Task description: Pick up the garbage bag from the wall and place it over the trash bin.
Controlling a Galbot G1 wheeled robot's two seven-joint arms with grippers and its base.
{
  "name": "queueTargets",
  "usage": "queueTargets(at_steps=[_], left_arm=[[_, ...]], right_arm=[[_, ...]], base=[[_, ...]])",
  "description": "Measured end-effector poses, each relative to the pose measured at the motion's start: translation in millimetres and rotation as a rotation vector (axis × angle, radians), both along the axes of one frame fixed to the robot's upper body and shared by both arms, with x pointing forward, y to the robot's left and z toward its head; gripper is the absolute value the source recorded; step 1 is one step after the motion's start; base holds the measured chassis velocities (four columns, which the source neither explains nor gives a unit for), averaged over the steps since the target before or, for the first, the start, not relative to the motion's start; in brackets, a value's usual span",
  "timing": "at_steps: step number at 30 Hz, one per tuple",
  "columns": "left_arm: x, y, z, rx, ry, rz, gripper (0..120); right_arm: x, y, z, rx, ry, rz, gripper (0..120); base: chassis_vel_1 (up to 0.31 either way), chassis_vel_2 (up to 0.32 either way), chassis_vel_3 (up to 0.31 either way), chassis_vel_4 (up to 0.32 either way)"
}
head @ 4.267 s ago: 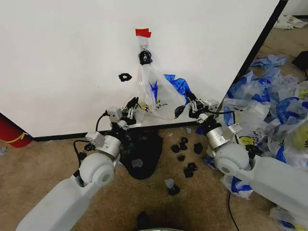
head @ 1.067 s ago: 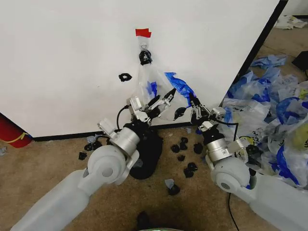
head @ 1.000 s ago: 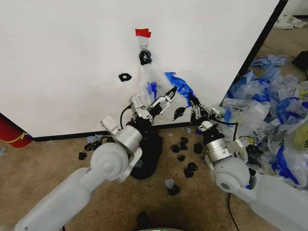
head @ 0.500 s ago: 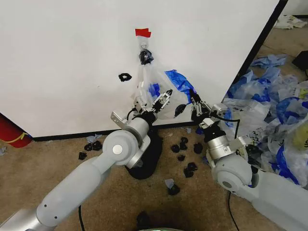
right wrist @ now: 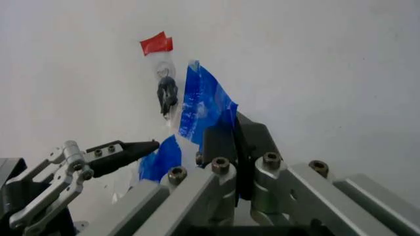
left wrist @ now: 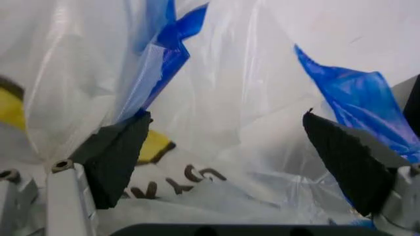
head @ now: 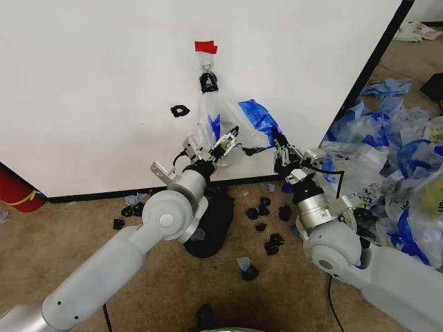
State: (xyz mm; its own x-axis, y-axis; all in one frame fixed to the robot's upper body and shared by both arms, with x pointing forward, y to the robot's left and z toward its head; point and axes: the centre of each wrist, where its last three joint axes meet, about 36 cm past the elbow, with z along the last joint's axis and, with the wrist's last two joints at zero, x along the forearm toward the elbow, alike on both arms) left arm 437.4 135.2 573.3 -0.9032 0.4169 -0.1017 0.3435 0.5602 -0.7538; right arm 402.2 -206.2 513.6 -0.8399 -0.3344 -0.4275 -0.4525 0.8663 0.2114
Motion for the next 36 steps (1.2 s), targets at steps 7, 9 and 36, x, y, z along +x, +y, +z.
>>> queueTargets(at_steps=[7, 9, 36], left_arm=[[-2.4, 4.2, -2.5, 0.035, -0.047, 0.017, 93], [-2.8, 6.6, -2.9, 0.046, -0.059, 0.025, 93], [1.2, 48.7, -28.4, 0.311, -0.216, 0.146, 93]], right_arm=[[-0.7, 1.1, -1.9, -0.002, 0.003, 0.003, 0], [-1.3, 1.7, -2.9, -0.004, 0.003, 0.005, 0], [-1.0, 4.4, -6.0, -0.012, -0.004, 0.014, 0]], base=[[0.000, 0.000, 0.000, 0.000], [0.000, 0.000, 0.000, 0.000], [0.000, 0.000, 0.000, 0.000]])
